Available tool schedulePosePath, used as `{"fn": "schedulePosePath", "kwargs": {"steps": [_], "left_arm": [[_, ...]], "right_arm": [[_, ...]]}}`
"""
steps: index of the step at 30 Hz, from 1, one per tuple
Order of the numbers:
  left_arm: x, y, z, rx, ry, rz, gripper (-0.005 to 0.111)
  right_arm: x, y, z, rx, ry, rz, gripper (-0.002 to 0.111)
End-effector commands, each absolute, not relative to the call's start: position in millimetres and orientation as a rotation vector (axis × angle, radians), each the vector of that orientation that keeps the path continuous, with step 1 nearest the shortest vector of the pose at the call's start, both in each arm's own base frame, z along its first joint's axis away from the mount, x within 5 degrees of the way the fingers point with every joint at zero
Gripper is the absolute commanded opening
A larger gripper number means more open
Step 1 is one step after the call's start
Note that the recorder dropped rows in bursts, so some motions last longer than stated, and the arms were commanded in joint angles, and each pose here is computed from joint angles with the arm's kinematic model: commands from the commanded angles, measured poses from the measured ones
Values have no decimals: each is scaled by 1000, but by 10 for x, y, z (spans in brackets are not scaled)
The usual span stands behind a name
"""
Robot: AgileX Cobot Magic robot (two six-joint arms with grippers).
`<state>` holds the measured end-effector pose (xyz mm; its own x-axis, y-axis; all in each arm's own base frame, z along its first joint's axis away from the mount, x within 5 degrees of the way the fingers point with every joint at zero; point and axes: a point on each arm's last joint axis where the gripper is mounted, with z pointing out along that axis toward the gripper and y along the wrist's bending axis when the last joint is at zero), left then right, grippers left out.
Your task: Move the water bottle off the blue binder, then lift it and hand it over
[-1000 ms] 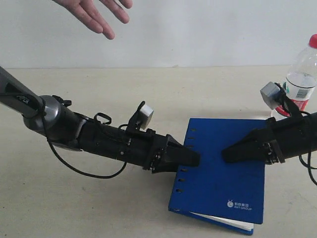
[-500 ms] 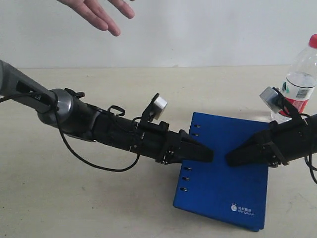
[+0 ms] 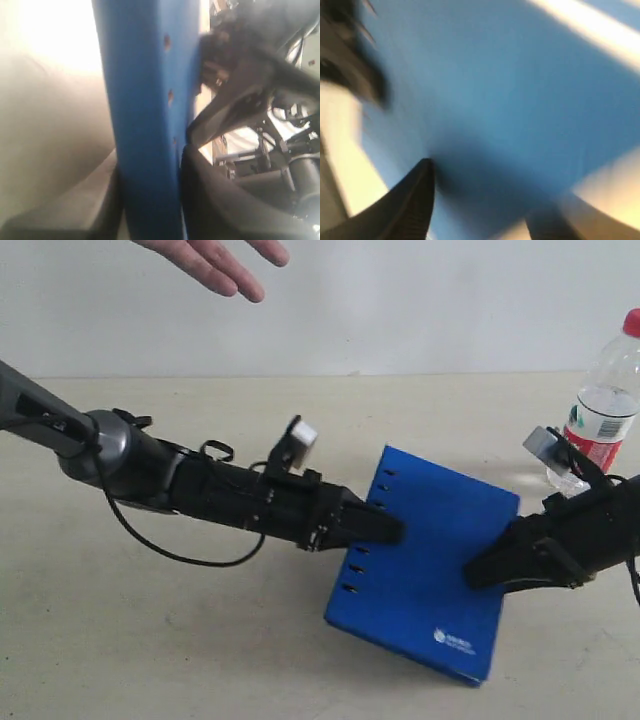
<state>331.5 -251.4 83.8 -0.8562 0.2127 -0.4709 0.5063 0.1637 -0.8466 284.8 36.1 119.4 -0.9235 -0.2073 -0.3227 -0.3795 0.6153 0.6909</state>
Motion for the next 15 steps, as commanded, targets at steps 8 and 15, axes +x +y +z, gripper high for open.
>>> {"fn": "schedulePosePath", "kwargs": {"steps": [8,15], "left_arm": [[3378,-1920,1053,822,2140,-1646,7],[3067,-1739,1879,939,2028,-1191,7]], "right_arm": [[2894,241,1387,-476,2727,949,34],[2741,227,1986,-549,2619,789,0]]}}
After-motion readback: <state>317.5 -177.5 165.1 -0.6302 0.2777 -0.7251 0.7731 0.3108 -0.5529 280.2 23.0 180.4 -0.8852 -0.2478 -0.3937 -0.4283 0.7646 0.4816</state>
